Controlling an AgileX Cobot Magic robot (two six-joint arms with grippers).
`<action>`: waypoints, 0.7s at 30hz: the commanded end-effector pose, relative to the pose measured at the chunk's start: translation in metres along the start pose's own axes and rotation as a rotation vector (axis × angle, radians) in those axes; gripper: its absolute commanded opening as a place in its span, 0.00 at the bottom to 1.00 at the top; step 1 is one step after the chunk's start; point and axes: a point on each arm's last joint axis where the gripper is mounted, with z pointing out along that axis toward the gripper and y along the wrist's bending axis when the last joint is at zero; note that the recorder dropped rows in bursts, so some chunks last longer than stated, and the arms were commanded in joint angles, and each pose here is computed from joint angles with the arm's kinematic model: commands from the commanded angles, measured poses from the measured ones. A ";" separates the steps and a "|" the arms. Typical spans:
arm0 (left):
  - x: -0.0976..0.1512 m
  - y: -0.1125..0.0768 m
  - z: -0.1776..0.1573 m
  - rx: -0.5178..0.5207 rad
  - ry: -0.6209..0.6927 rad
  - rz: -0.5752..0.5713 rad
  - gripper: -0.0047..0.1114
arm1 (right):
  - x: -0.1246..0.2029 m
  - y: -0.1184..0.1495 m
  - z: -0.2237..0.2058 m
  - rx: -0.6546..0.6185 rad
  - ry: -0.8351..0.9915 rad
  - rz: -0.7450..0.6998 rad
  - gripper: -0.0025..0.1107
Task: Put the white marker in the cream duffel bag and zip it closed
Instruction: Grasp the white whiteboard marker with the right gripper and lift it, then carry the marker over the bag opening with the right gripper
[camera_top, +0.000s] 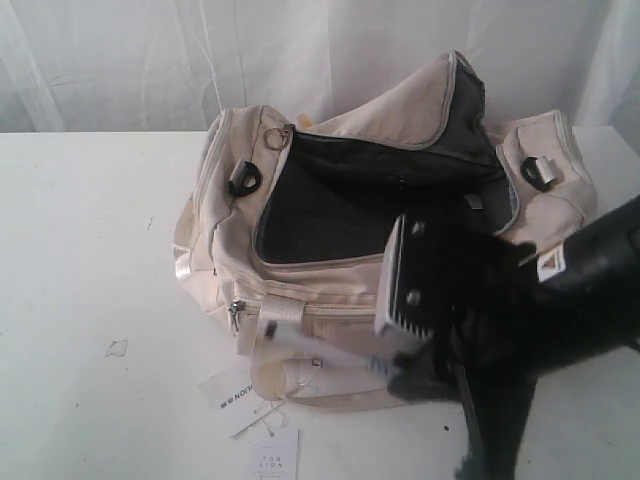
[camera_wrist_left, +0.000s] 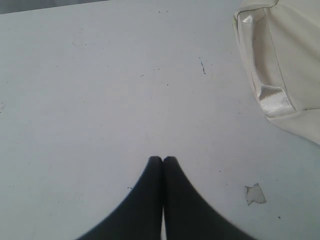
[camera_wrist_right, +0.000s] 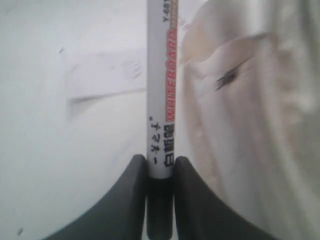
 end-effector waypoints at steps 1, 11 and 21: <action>0.002 -0.001 -0.001 0.005 -0.001 -0.005 0.04 | -0.030 -0.026 -0.033 0.345 -0.272 0.054 0.02; 0.002 -0.001 -0.001 0.007 0.001 -0.005 0.04 | -0.033 -0.108 -0.022 0.907 -0.480 0.166 0.02; 0.002 -0.001 -0.001 0.006 -0.004 -0.005 0.04 | -0.026 -0.157 0.060 0.782 -0.405 0.426 0.02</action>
